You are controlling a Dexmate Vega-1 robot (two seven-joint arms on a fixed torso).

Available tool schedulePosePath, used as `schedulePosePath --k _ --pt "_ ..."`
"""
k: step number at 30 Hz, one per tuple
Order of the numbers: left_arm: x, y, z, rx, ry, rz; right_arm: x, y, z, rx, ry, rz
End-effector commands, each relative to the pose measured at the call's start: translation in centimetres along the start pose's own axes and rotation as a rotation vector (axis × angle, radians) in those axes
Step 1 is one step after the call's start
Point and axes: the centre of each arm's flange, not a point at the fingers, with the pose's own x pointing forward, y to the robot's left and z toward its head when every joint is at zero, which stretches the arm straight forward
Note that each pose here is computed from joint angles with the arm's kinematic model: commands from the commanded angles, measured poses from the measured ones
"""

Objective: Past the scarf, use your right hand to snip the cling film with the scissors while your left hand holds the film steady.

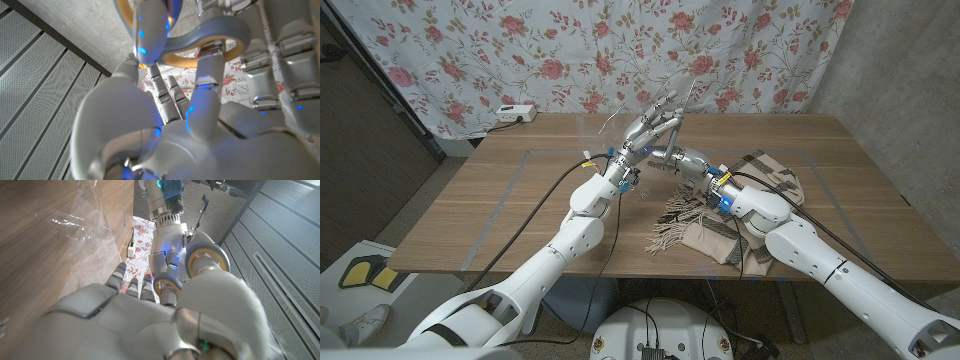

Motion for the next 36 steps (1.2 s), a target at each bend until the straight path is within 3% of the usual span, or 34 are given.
schedulePosePath --k 1,18,36 --pt "-0.2 0.6 0.7 0.011 -0.015 0.017 -0.3 -0.1 -0.3 0.042 0.001 -0.016" --pt "-0.8 1.0 1.1 0.023 -0.019 0.028 -0.7 -0.1 -0.6 0.09 0.0 -0.029" --pt "-1.8 1.5 1.1 0.026 -0.019 0.053 -1.1 -0.2 -1.0 0.11 0.059 -0.082"
